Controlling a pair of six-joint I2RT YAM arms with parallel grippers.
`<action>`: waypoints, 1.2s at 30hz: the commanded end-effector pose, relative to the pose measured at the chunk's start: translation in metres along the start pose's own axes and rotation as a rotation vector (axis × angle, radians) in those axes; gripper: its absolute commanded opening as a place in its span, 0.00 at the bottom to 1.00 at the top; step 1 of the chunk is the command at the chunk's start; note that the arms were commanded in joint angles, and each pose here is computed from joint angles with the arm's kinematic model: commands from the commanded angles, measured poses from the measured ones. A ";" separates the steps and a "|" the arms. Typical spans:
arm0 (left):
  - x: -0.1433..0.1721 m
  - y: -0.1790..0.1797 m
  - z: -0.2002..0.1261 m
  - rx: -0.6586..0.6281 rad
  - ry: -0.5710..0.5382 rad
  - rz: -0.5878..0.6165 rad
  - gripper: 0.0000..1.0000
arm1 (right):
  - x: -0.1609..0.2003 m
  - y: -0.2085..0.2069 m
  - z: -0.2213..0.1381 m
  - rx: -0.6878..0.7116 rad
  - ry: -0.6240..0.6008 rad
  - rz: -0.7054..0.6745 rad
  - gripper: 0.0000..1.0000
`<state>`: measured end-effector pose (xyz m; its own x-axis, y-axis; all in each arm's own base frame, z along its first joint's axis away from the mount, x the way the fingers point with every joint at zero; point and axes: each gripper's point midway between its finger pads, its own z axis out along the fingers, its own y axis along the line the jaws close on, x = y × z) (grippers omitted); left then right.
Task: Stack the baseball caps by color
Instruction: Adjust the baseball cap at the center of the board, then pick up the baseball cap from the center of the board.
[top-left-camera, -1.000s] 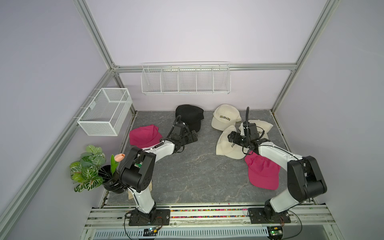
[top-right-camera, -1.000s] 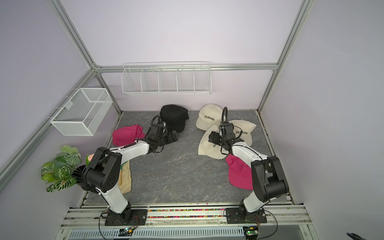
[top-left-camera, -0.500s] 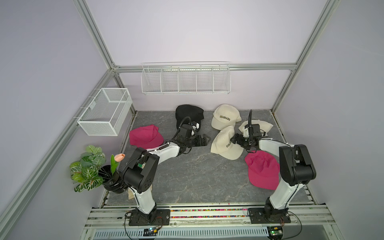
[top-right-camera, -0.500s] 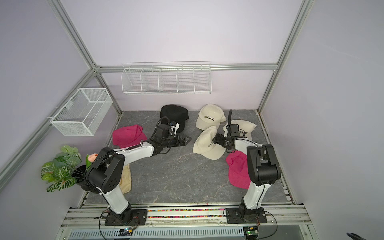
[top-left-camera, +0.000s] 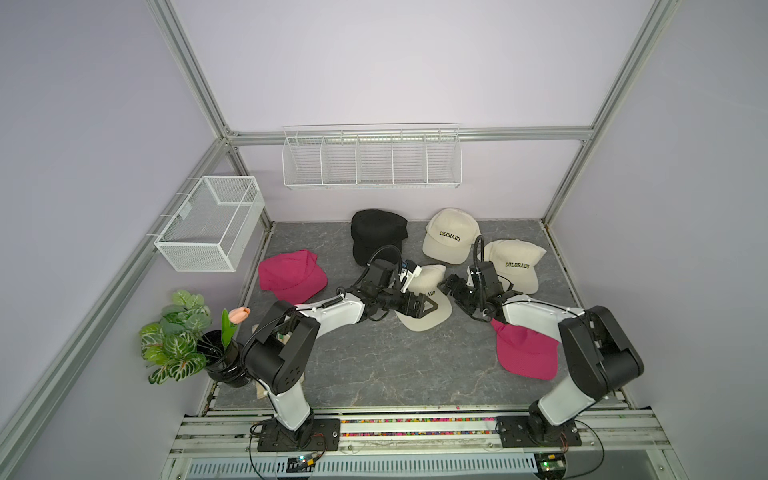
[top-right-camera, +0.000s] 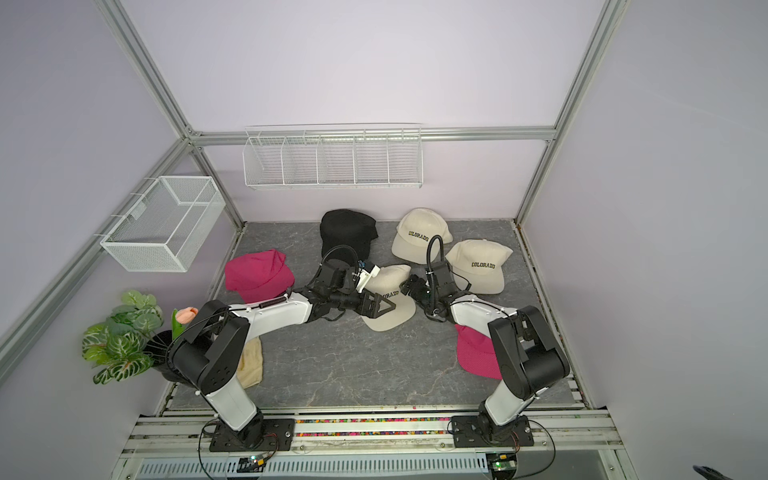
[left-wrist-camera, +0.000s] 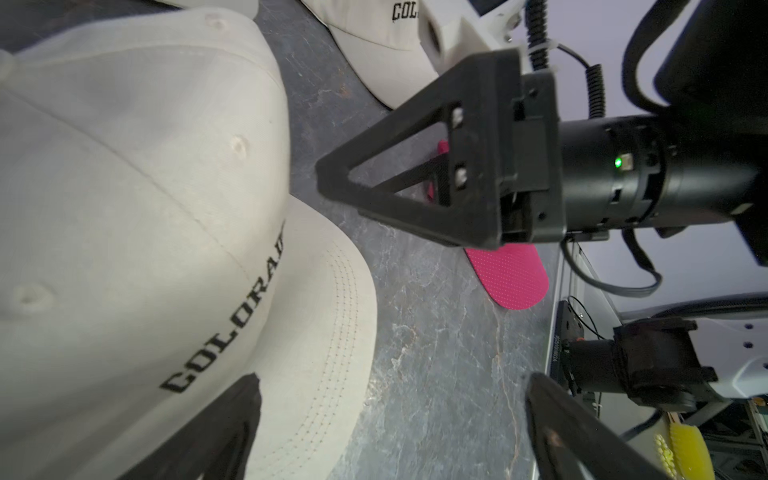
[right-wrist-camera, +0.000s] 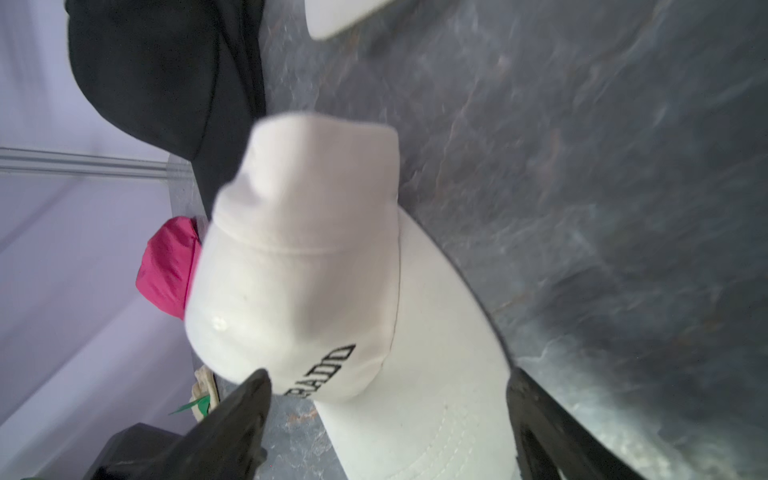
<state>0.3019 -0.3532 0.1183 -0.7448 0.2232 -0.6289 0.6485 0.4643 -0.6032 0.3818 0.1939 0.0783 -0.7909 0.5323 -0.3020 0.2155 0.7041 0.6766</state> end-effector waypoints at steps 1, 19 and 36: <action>-0.003 0.047 -0.002 -0.141 -0.073 -0.129 1.00 | -0.023 -0.013 -0.002 0.003 0.001 -0.062 0.89; 0.022 0.120 0.010 -0.268 -0.049 -0.305 0.99 | 0.078 -0.032 0.007 -0.043 0.297 0.143 0.97; 0.003 0.113 0.014 -0.155 -0.058 -0.313 1.00 | 0.048 0.040 0.045 -0.463 0.056 0.419 0.55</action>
<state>0.3952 -0.3086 0.0623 -0.8374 -0.0234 -0.5460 0.4073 0.6394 -0.6521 0.3635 0.2675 0.0429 -0.7898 0.6129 0.0237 0.2665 0.3082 0.9132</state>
